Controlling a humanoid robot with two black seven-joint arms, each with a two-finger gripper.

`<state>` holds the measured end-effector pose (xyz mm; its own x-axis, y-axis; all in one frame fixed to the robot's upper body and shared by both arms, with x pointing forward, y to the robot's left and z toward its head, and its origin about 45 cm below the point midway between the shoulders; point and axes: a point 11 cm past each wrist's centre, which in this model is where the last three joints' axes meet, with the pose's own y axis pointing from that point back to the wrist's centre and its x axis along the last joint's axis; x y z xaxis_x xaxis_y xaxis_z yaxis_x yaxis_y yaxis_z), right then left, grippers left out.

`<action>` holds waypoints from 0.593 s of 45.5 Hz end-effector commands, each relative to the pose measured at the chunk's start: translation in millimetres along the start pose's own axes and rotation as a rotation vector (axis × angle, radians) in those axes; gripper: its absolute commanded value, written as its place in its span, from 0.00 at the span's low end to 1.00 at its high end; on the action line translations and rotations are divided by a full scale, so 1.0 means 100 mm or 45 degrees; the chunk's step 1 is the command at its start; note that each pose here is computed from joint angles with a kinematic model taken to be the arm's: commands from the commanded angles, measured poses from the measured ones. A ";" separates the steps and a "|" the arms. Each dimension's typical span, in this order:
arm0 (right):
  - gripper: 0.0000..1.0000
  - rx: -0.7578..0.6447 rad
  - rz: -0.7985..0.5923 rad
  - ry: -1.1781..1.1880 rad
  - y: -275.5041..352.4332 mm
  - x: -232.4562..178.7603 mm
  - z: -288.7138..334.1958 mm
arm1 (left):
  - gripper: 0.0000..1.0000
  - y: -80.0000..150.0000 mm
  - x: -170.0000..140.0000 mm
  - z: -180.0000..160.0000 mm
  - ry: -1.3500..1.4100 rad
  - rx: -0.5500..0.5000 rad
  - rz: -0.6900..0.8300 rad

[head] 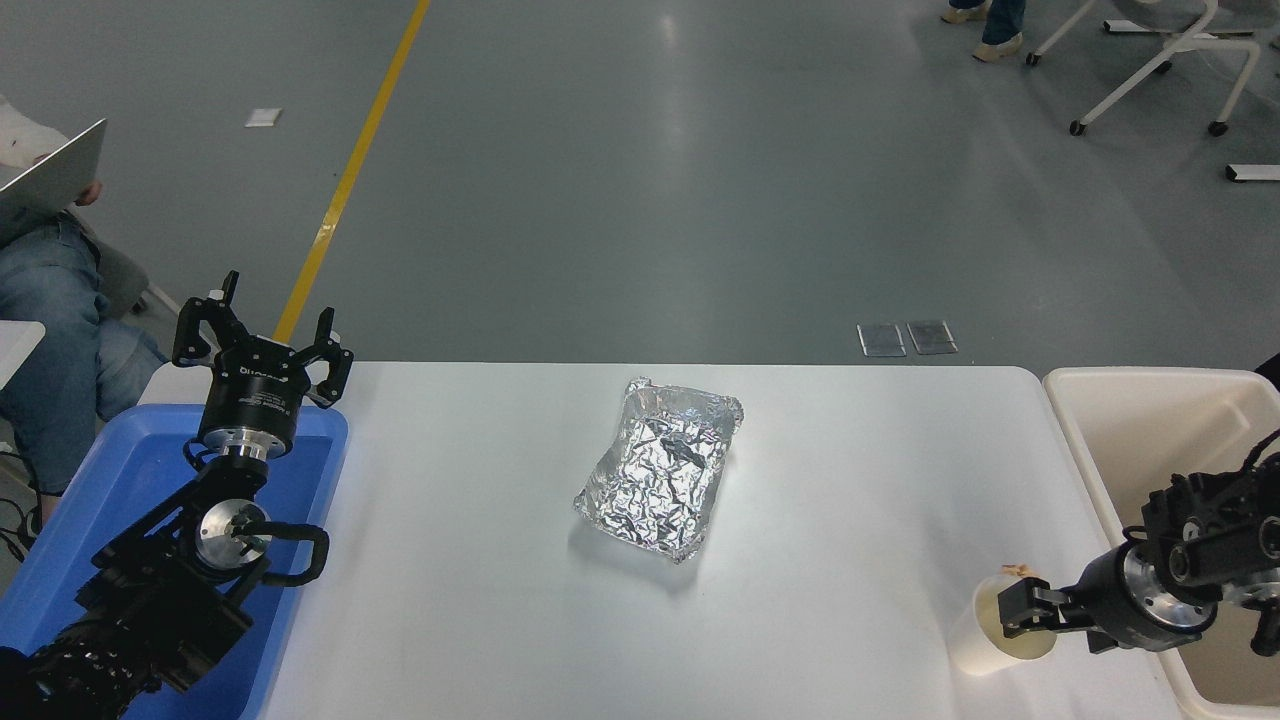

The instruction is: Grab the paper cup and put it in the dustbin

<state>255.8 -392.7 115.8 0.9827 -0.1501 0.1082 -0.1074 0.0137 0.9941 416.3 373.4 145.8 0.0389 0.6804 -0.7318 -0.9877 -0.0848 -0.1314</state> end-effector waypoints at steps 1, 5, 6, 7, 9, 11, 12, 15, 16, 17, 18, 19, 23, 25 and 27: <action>0.00 0.015 0.026 0.031 -0.02 0.02 0.00 | 0.99 0.00 0.00 0.00 0.000 0.000 0.000; 0.00 0.034 0.053 0.044 0.03 0.10 -0.04 | 0.99 0.00 0.00 0.00 0.000 0.000 0.001; 0.00 0.037 0.062 0.046 0.05 0.13 -0.06 | 0.99 0.00 0.00 0.00 0.000 0.000 0.000; 0.00 0.043 0.073 0.050 0.07 0.17 -0.07 | 0.99 0.00 0.00 0.00 -0.001 0.000 0.002; 0.00 0.054 0.101 0.064 0.14 0.25 -0.11 | 0.99 0.00 0.00 0.00 0.000 0.000 0.000; 0.00 0.072 0.117 0.085 0.20 0.32 -0.15 | 0.99 0.00 0.00 -0.01 0.001 0.001 0.000; 0.00 0.082 0.122 0.094 0.23 0.34 -0.17 | 0.99 0.00 0.00 0.00 -0.001 0.000 0.002; 0.00 0.113 0.145 0.111 0.31 0.42 -0.24 | 0.99 0.00 0.00 -0.01 0.001 0.001 0.000; 0.00 0.125 0.159 0.116 0.36 0.47 -0.27 | 0.99 0.00 0.00 0.00 0.000 0.000 0.000; 0.00 0.137 0.174 0.122 0.40 0.51 -0.30 | 0.99 0.00 0.00 -0.01 0.001 0.001 0.000; 0.00 0.152 0.184 0.128 0.45 0.55 -0.33 | 0.99 0.00 0.00 0.00 0.000 0.000 0.000; 0.00 0.164 0.191 0.133 0.49 0.59 -0.36 | 0.99 0.00 0.00 0.00 0.000 0.000 0.000; 0.00 0.237 0.205 0.156 0.70 0.70 -0.54 | 0.99 0.00 0.00 0.00 -0.001 0.000 0.002; 0.00 0.279 0.214 0.169 0.80 0.76 -0.66 | 0.99 0.00 0.00 0.00 0.000 0.000 0.000; 0.00 0.320 0.225 0.182 0.91 0.80 -0.78 | 0.99 0.00 0.00 0.00 0.001 0.000 -0.002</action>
<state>307.1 -365.6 164.7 0.9695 -0.0655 0.2360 -0.2415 -0.0952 0.9657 416.4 373.3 145.9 0.0393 0.6803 -0.7319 -0.9877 -0.0845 -0.1316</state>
